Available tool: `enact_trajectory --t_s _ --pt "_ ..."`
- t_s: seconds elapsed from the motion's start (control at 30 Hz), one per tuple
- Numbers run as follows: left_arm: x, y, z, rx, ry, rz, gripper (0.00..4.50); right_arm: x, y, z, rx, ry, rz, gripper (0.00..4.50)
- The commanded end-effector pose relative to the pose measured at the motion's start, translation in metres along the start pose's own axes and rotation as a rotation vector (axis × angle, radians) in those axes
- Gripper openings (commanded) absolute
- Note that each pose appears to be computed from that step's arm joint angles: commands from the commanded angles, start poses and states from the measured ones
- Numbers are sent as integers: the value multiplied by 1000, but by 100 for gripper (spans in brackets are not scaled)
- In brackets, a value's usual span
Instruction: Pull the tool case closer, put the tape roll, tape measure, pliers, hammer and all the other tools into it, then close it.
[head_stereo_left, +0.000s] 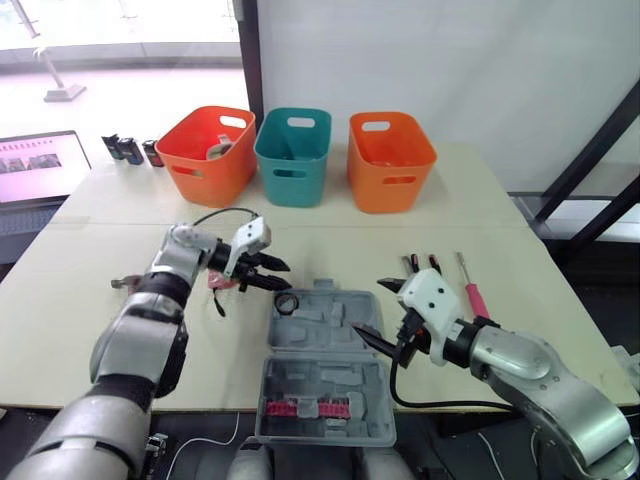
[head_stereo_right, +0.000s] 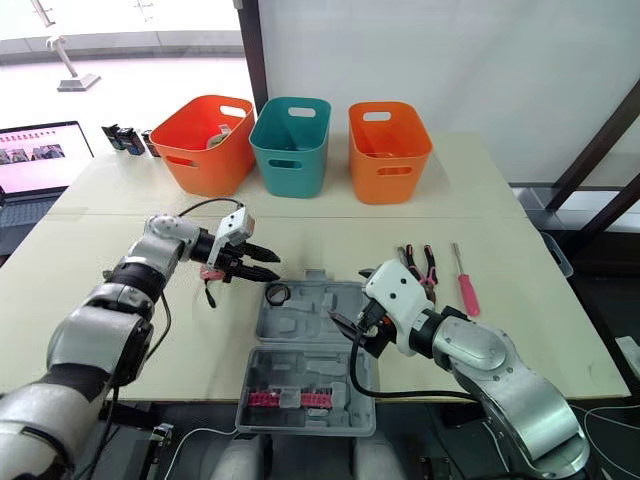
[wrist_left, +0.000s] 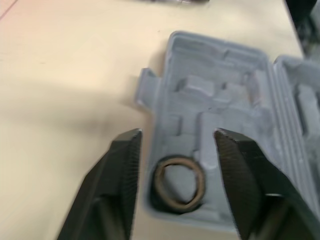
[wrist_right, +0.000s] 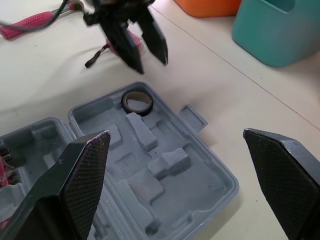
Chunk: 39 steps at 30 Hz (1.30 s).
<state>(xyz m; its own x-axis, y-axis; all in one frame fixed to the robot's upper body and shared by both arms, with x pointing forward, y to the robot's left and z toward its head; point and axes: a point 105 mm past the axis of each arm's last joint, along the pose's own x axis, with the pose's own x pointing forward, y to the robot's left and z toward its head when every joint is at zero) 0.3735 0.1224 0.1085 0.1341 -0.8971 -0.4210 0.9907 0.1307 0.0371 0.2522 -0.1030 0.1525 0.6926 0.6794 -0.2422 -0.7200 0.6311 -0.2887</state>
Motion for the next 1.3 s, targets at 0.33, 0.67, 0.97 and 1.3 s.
enact_trajectory --t_s 0.33,0.67,0.97,1.3 --pt "10 -12 -11 80 -90 84 265 -2 -3 6 -30 -29 -18 450" --pt "11 -11 -12 106 -70 98 184 -3 -1 2 -21 -22 -27 450" --pt "16 -11 -31 131 24 117 184 -5 -2 1 -22 -15 -38 450" --pt "20 -19 -59 170 143 95 184 -7 -3 4 -27 -17 -40 450"
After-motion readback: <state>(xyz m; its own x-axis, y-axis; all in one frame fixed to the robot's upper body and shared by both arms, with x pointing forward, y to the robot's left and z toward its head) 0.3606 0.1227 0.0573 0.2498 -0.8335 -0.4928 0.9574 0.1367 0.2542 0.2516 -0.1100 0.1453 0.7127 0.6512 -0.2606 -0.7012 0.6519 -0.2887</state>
